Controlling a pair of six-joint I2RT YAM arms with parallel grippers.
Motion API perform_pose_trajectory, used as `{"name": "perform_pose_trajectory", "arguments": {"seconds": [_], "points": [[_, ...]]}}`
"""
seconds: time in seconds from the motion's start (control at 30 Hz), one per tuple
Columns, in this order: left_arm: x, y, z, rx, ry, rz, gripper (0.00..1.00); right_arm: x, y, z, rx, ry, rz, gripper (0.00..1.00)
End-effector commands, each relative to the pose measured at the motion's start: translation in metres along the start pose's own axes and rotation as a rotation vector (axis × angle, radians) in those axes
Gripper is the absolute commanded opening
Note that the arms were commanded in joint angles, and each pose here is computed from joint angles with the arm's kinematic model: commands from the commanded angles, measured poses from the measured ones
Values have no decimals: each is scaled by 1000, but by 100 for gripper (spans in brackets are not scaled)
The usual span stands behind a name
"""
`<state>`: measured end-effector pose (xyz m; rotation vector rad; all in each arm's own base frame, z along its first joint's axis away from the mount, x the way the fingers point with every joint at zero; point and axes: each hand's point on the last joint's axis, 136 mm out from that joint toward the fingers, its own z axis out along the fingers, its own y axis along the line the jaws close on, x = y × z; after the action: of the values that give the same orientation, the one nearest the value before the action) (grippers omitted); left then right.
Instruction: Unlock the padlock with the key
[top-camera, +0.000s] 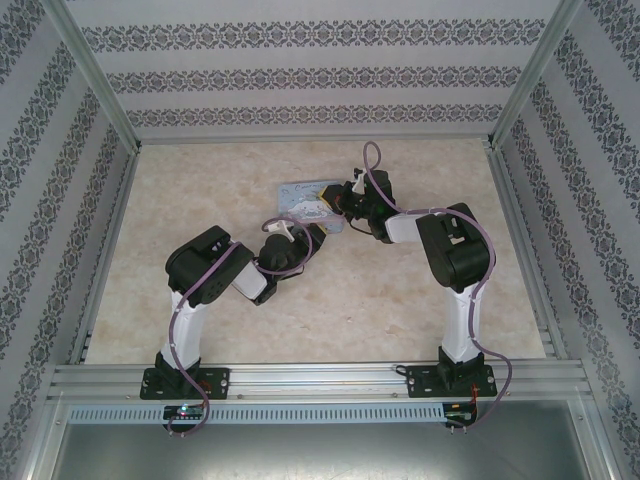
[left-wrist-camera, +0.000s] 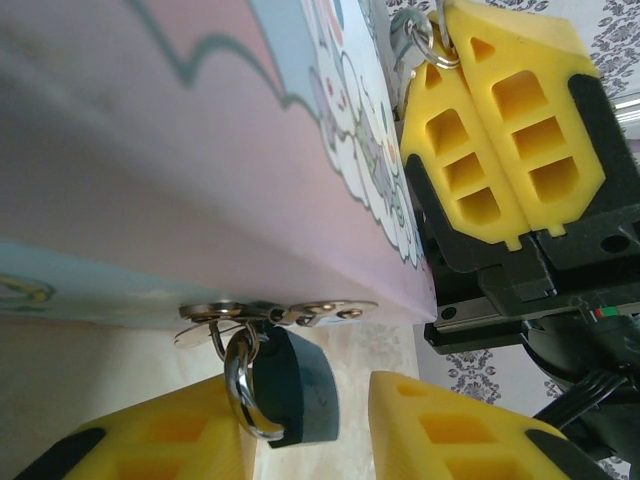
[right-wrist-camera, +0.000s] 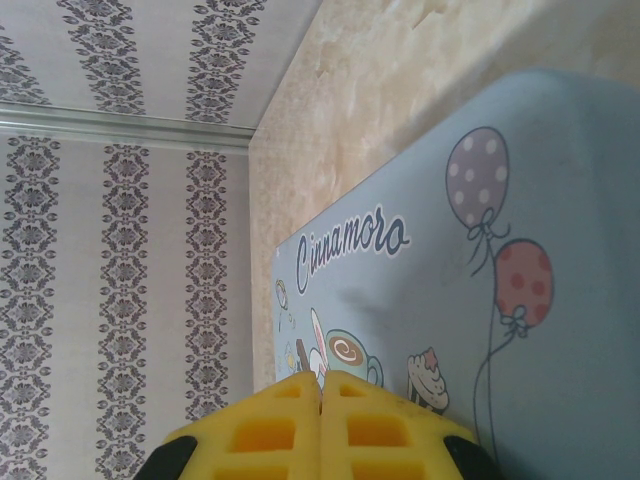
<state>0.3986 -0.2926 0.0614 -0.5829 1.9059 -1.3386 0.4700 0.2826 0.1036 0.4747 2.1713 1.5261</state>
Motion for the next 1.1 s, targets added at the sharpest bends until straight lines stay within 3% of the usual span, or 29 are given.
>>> {"name": "perform_pose_trajectory", "arguments": {"seconds": [0.0, 0.37, 0.47, 0.6, 1.07], "points": [[23, 59, -8, -190, 55, -58, 31, 19, -47, 4, 109, 50, 73, 0], [21, 56, -9, -201, 53, -69, 20, 19, -47, 3, 109, 50, 73, 0], [20, 56, -9, -205, 44, -81, 21, 20, -47, 2, 109, 52, 73, 0], [17, 58, -10, -216, 20, -130, 29, 19, -47, 2, 107, 50, 73, 0], [14, 67, -14, -309, -50, -294, 28, 21, -51, 1, 107, 49, 81, 0]]}}
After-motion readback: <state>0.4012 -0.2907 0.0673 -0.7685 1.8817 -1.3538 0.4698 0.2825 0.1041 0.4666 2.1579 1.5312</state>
